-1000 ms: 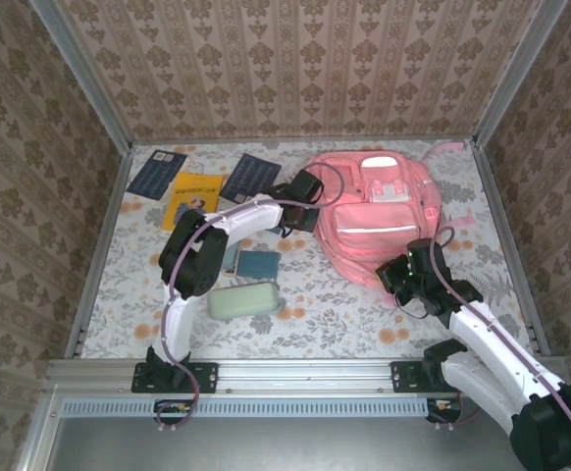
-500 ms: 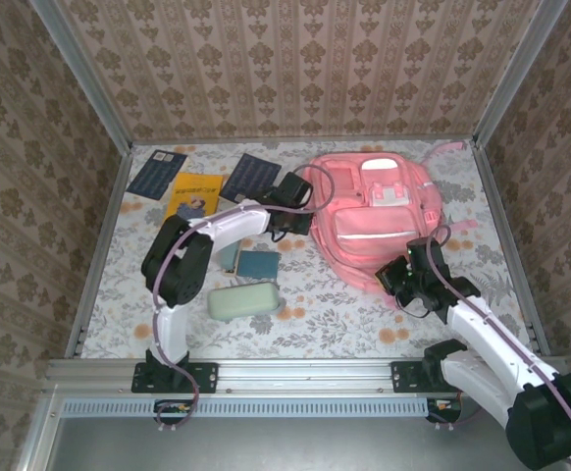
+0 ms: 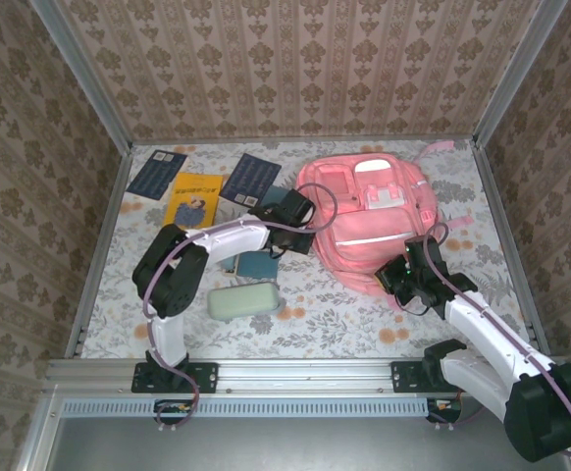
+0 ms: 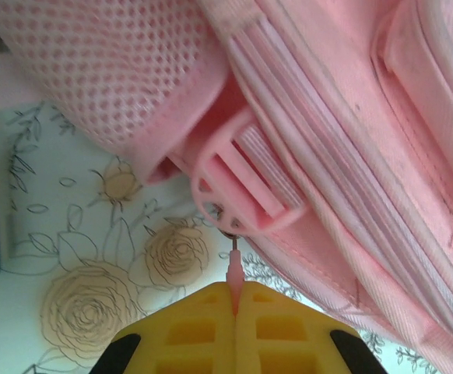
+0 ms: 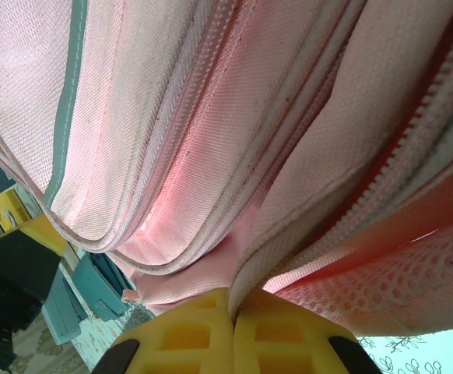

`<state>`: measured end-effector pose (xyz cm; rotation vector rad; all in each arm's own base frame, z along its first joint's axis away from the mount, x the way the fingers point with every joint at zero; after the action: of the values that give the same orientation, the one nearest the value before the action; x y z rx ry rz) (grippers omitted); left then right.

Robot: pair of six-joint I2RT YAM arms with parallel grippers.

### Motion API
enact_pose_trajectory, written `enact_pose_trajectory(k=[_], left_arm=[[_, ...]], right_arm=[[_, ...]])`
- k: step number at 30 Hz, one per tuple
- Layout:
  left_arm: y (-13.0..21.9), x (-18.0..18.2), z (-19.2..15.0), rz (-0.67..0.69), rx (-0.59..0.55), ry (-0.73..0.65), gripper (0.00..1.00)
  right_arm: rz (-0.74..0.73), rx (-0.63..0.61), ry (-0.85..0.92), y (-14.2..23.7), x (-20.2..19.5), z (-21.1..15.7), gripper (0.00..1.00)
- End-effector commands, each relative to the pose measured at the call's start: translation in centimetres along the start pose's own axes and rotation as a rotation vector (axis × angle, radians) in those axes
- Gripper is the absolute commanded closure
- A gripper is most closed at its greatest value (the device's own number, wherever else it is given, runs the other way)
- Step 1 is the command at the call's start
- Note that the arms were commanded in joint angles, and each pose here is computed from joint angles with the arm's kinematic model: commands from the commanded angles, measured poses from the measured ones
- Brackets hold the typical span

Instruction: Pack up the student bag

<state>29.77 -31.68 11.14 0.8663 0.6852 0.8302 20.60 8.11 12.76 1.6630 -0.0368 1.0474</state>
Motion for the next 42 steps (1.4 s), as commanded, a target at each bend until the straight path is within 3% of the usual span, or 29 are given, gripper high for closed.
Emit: enact_pose_trajectory(k=[1,7,8,10,12,15,16,22,27,30,32,34,42], left_arm=[[1.5,0.1,-0.7,0.013,0.009,-0.020,1.00],[1.6,2.6,0.2,0.067,-0.002,0.036,1.00],[1.5,2.6,0.2,0.061,0.004,0.030,0.96],[1.8,2.2,0.4,0.044,0.005,0.015,0.73],[2.3,1.8,0.5,0.031,-0.001,0.009,0.69],[3.8,1.5,0.8,0.013,-0.023,0.019,0.43],[4.5,1.5,1.0,0.010,-0.038,0.026,0.41],[8.3,2.4,1.8,-0.035,-0.101,0.105,0.39],[9.3,2.9,2.0,-0.050,-0.104,0.180,0.34],[8.1,2.9,2.2,-0.102,-0.090,0.267,0.34],[7.1,2.6,2.7,-0.137,-0.081,0.310,0.42],[5.7,2.4,3.4,-0.151,-0.067,0.344,0.44],[-0.1,2.8,5.6,-0.086,0.021,0.384,0.45]], right_arm=[[0.050,-0.019,0.032,0.4,1.6,0.5,1.00],[0.051,-0.013,0.039,0.6,1.8,0.4,1.00],[0.052,-0.010,0.042,0.7,1.8,0.4,0.99],[0.045,-0.005,0.052,0.9,1.8,0.2,0.88],[0.038,-0.006,0.063,1.3,1.7,0.2,0.83],[0.035,-0.005,0.078,1.7,1.5,0.0,0.66],[0.036,-0.004,0.084,1.9,1.4,-0.1,0.62],[0.052,-0.001,0.199,3.3,2.5,-0.3,0.55],[-0.048,-0.066,0.419,5.8,3.9,0.7,0.51],[-0.111,-0.083,0.538,6.2,5.2,1.6,0.44],[-0.184,-0.122,0.588,6.0,5.8,2.8,0.43],[-0.259,-0.166,0.628,5.2,6.3,4.5,0.42],[-0.417,-0.218,0.651,1.3,6.9,10.8,0.41]])
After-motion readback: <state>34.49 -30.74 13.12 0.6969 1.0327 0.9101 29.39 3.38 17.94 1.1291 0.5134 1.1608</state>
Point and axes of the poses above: each hand's point on the last joint's axis, 136 mm out from that joint toward the fingers, its own y axis back along the fingers, its own x axis along the line the jaws close on, z = x × y, the point moved 6 cm from there along y, back along the fingers
